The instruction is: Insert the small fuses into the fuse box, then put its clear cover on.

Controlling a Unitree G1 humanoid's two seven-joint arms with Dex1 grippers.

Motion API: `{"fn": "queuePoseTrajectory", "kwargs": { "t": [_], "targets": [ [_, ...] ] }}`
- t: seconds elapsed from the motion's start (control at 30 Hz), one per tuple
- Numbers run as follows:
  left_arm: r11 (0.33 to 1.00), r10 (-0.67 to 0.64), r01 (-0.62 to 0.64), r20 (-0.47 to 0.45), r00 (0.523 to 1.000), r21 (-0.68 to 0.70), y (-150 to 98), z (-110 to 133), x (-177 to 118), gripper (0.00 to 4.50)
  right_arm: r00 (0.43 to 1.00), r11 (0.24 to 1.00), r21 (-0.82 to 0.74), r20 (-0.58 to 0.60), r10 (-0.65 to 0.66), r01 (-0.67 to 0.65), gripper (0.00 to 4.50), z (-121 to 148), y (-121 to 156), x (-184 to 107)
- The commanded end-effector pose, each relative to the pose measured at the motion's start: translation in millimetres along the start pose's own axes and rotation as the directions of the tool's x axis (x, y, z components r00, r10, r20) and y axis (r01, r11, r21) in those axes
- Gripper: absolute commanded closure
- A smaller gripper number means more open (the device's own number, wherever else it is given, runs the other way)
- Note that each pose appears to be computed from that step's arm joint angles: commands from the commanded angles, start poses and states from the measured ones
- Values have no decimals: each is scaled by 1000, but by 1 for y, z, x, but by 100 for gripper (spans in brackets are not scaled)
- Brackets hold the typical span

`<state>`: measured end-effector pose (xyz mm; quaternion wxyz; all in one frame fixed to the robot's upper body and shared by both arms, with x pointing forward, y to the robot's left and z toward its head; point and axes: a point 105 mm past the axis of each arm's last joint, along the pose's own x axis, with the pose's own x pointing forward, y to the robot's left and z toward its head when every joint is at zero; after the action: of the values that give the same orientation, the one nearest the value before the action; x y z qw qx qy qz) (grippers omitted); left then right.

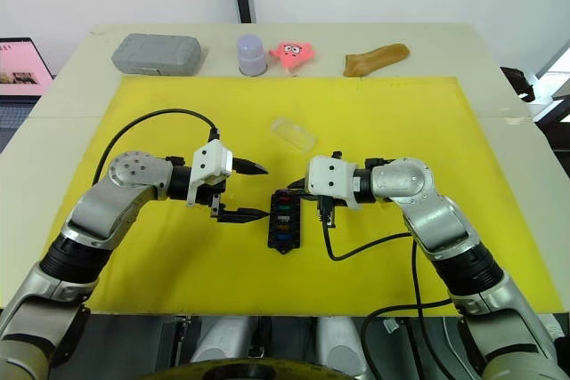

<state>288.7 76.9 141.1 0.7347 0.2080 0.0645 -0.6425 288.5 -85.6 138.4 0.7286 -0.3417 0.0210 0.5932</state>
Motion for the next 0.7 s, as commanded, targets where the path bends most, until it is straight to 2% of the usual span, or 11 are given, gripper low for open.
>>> {"fn": "queuePoseTrajectory", "kwargs": {
  "t": [0.03, 0.1, 0.23, 0.33, 0.43, 0.53, 0.67, 0.7],
  "targets": [
    [999, 6, -7, 24, 1000, 50, 2, 10, -2, 1, 999, 1000, -1, 33, -15, 15, 414, 11, -2, -5],
    [999, 7, -8, 21, 1000, 51, 3, 9, -3, 0, 998, 1000, 4, 62, -22, 22, 348, 19, -5, -9],
    [999, 8, -9, 19, 1000, 53, 4, 9, -5, 0, 991, 999, 47, 129, -19, 13, 156, 38, -8, -22],
    [999, 2, -3, 21, 1000, 52, 3, 9, -5, 0, 985, 992, 128, 168, -36, 15, 156, 44, -12, -26],
    [999, -6, 5, 22, 1000, 54, 2, 8, -4, 0, 979, 972, 233, 188, -82, 37, 156, 38, -17, -23],
    [998, -8, 7, 23, 1000, 60, 1, 8, -2, 0, 975, 955, 293, 196, -105, 44, 244, 32, -19, -18],
    [998, -5, 3, 26, 1000, 62, 2, 10, -2, 0, 975, 945, 325, 192, -108, 41, 443, 25, -16, -8],
    [998, -4, 2, 25, 1000, 62, 3, 10, -2, 0, 976, 944, 327, 190, -109, 41, 448, 23, -15, -7]
  ]
}}
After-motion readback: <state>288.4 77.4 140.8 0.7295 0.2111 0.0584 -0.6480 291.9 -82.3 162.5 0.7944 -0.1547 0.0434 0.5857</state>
